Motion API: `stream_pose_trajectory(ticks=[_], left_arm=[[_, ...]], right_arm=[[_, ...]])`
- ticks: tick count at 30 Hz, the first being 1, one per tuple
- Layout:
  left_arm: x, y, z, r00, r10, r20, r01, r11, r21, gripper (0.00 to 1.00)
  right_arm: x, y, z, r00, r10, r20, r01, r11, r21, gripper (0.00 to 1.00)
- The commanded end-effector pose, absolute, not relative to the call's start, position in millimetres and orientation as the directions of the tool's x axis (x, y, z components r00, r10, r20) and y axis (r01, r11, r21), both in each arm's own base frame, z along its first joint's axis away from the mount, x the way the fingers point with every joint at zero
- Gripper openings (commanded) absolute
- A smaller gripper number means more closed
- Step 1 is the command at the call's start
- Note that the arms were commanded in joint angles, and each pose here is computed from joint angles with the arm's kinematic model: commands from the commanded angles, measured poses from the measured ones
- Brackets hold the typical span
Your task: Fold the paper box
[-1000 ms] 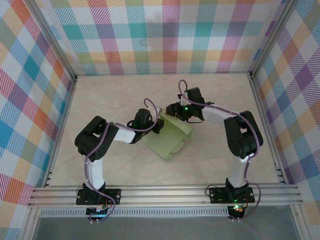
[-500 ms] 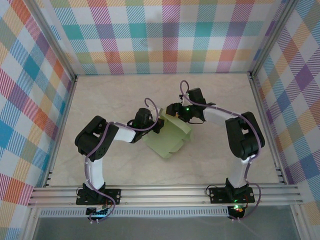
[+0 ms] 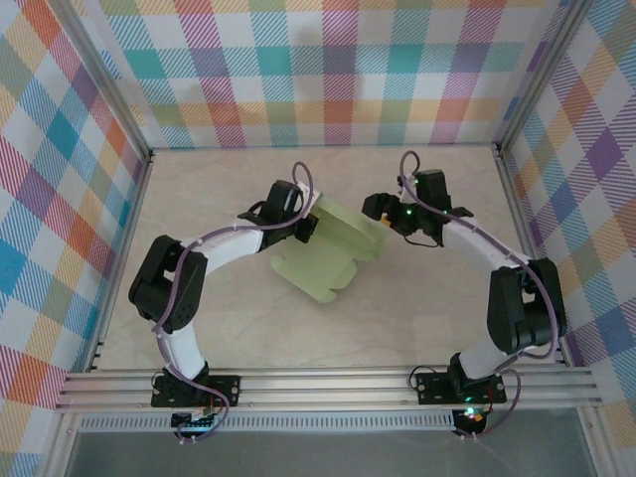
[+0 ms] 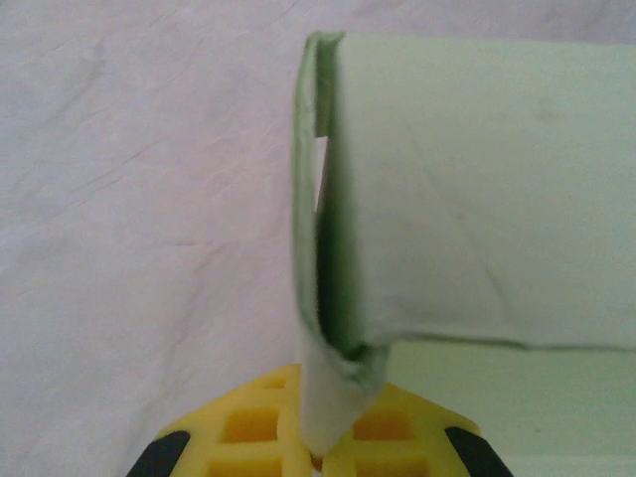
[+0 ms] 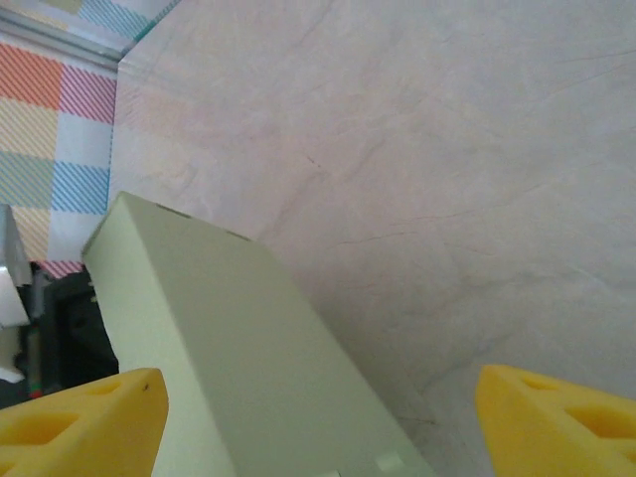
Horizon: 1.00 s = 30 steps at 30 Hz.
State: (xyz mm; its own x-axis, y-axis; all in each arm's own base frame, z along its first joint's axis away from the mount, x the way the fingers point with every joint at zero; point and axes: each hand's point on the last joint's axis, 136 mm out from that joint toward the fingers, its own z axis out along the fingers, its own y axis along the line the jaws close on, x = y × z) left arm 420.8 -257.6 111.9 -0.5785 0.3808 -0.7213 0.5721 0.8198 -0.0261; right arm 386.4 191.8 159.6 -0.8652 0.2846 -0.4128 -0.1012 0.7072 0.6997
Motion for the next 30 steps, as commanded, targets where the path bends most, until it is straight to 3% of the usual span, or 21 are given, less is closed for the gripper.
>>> stream_pose_trajectory(ticks=[1,10,16,22,30], left_arm=[[398.6,-218.2,104.3,-0.658,0.543,-0.521,0.577,0.808,0.114,0.00],[382.2,-184.0,113.0,-0.663,0.713,-0.230,0.671,0.702,0.240,0.00],[367.3,-165.7,100.8,-0.629,0.776,0.037,0.763,0.608,0.218,0.00],[360.5,-163.8,86.8,-0.603,0.767,0.219,0.797,0.592,0.121,0.00],[367.1,-172.4,63.0,-0.554,0.783,0.283,0.823,0.566,0.047,0.00]], right_arm=[[375.1,180.3,154.7,-0.856,0.259,-0.447,-0.113,0.750,0.652,0.81],[356.4,166.4,139.1,-0.854,0.250,-0.456,-0.097,0.785,0.612,0.81],[353.1,168.1,134.6,-0.866,0.248,-0.433,-0.091,0.775,0.625,0.81],[353.2,169.7,127.5,-0.879,0.233,-0.416,-0.090,0.775,0.626,0.81],[357.0,174.3,109.4,-0.895,0.238,-0.378,-0.071,0.760,0.646,0.81]])
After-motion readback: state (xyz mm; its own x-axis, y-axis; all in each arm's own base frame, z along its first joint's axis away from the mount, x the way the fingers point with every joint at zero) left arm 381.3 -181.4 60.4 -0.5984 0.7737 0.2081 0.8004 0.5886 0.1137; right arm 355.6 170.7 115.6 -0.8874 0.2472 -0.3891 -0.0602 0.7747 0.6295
